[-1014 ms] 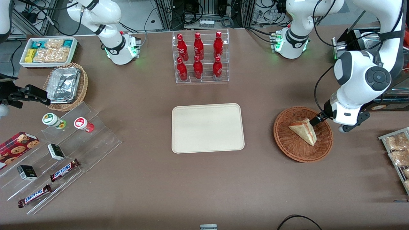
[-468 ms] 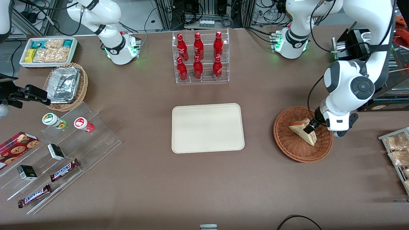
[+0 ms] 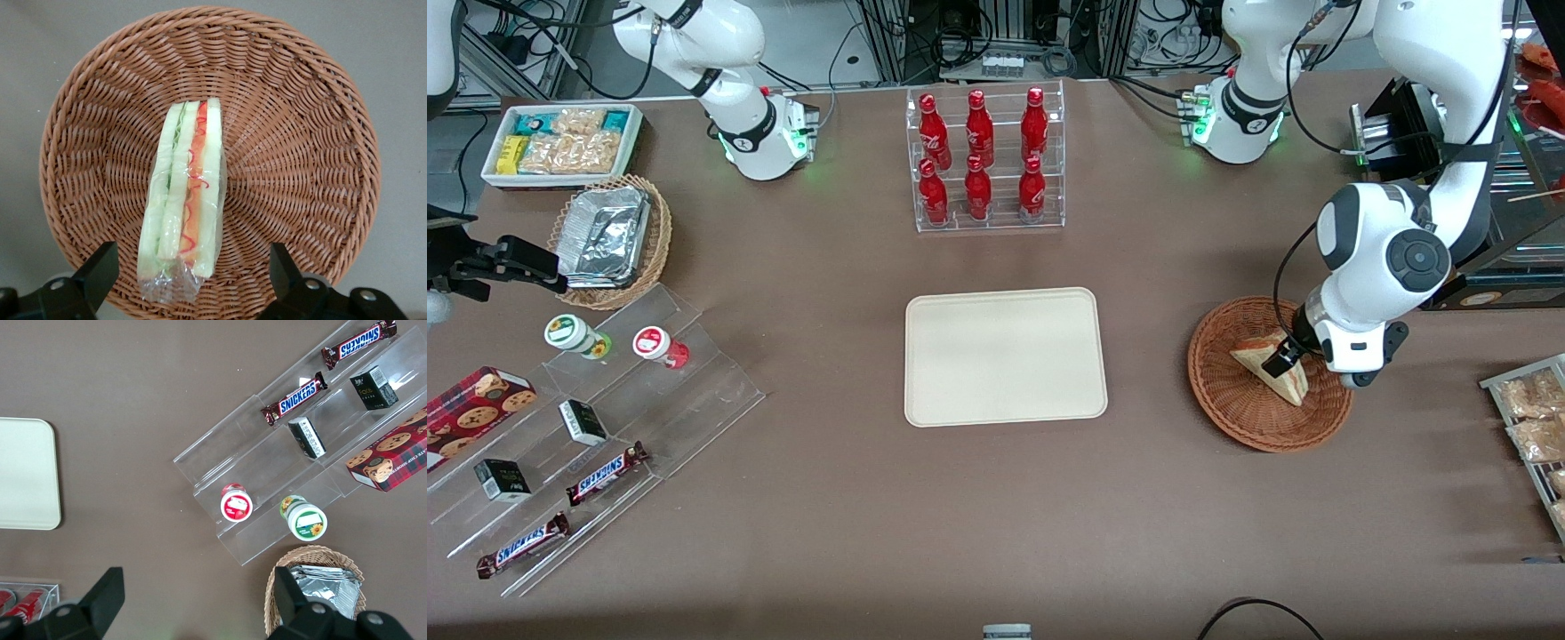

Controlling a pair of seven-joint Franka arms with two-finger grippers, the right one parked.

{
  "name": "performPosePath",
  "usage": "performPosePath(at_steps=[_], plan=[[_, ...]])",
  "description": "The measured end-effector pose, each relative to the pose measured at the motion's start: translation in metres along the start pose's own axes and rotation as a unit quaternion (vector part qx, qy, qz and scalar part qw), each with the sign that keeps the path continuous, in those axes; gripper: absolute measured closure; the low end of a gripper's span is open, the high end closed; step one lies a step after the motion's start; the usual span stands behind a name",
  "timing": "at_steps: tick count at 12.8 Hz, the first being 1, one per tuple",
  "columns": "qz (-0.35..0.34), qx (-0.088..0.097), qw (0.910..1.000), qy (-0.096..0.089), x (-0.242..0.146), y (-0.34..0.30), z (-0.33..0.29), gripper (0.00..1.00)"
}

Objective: Place sandwich from basket to tray
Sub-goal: 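Lower the left gripper and close it on the wrapped sandwich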

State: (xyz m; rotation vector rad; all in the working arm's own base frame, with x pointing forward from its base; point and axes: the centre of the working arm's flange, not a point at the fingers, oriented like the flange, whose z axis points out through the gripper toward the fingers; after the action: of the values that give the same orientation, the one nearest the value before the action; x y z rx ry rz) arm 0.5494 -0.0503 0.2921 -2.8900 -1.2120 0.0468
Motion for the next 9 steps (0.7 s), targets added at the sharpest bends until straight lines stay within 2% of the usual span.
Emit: performPosePath(at_steps=[6,8,9], plan=[[-0.001,0.006,1.0,-0.006,-0.002,-0.003,0.034,0.0],[-0.001,0.007,1.0,-0.006,-0.005,-0.006,0.041,0.11],[-0.001,0.009,0.9999,-0.008,-0.006,-0.007,0.043,0.24]])
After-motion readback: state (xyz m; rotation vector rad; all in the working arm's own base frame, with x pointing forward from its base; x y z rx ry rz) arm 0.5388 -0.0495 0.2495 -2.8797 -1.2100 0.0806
